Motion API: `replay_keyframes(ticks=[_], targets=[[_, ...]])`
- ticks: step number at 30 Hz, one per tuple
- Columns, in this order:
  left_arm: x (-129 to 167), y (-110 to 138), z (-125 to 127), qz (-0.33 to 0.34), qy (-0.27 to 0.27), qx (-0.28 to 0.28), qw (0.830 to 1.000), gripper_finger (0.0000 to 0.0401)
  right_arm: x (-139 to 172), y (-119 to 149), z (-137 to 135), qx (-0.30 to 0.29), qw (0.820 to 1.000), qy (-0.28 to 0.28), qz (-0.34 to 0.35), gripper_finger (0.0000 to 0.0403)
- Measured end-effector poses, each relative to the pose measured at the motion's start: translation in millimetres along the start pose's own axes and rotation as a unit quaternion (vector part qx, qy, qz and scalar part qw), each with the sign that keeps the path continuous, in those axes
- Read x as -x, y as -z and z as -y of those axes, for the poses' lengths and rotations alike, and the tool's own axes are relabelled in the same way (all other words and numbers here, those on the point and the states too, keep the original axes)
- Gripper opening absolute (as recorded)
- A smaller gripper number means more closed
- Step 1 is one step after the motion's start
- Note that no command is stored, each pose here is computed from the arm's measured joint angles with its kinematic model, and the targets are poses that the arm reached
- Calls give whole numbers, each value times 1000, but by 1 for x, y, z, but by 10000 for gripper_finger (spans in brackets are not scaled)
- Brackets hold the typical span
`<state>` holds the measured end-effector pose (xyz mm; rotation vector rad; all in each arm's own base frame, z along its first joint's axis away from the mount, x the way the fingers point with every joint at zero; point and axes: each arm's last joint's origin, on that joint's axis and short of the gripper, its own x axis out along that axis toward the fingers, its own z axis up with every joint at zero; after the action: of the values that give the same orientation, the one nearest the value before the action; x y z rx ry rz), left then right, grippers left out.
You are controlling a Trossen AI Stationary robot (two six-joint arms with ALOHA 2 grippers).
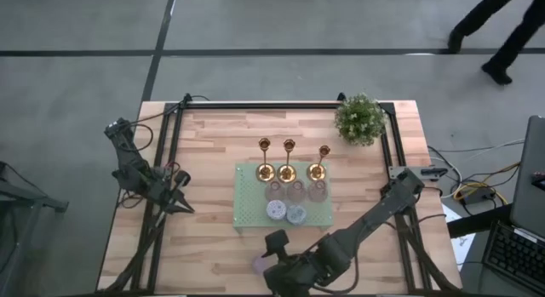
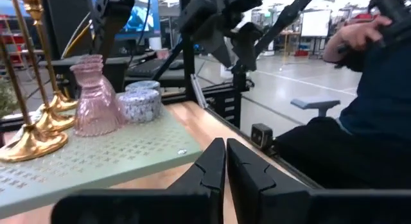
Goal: Pick & Place candle stick holders
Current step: Put the pink scented candle on the shelf
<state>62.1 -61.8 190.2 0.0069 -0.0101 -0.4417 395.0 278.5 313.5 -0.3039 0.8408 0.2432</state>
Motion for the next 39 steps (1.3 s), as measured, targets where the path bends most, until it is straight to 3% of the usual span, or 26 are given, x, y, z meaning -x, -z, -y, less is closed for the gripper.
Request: replay_keyframes(ticks=[6,16,22,26,28,31,39], targets=[[-4,15,2,-1,-4,1,1000,19,0,-2,6,7,1000,2,7,363],[-5,16,0,8,-55,-16,998,19,-7,-5,19,22,1000,-14,11,364],[-5,17,0,4,-54,-15,998,19,-11,-7,33,15,999,-33,14,364],[-5,17,-3,2,-104,-19,994,19,-16,-7,40,20,999,-36,17,364],[-5,17,-2,6,-85,-17,996,19,-20,-7,43,23,999,-37,18,364],[-6,16,3,14,-6,-16,1000,19,-25,-5,47,24,999,-35,11,364],[-6,17,-1,8,-64,-14,998,19,-48,4,49,33,998,-60,16,363]])
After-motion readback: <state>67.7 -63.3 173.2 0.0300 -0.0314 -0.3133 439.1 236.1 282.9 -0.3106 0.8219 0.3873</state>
